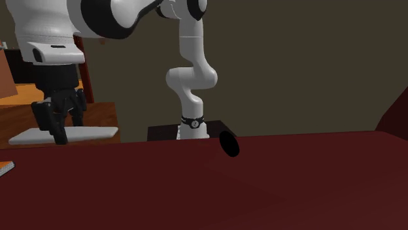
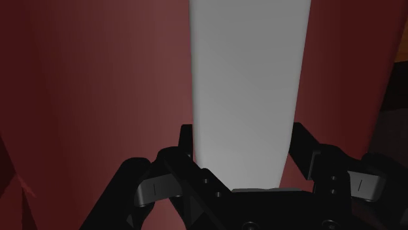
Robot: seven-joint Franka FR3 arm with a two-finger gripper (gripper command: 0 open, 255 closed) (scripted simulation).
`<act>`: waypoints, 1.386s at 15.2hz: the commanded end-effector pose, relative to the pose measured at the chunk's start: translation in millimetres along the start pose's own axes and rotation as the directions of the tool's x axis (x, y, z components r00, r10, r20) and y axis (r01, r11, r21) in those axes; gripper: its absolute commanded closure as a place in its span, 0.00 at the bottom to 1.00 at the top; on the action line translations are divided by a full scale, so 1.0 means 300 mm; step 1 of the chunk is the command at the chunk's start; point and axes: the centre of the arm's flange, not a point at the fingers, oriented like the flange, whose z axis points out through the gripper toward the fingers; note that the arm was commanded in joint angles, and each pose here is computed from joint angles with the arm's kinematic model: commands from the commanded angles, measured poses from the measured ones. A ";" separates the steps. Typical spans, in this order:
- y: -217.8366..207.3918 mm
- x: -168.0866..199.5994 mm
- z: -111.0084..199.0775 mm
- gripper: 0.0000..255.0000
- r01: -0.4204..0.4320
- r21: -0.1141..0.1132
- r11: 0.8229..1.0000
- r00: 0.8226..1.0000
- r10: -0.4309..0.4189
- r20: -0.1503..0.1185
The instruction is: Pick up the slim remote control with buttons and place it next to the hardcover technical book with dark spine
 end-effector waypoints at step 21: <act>-0.041 -0.151 0.261 1.00 0.002 -0.001 1.000 1.000 -0.002 0.000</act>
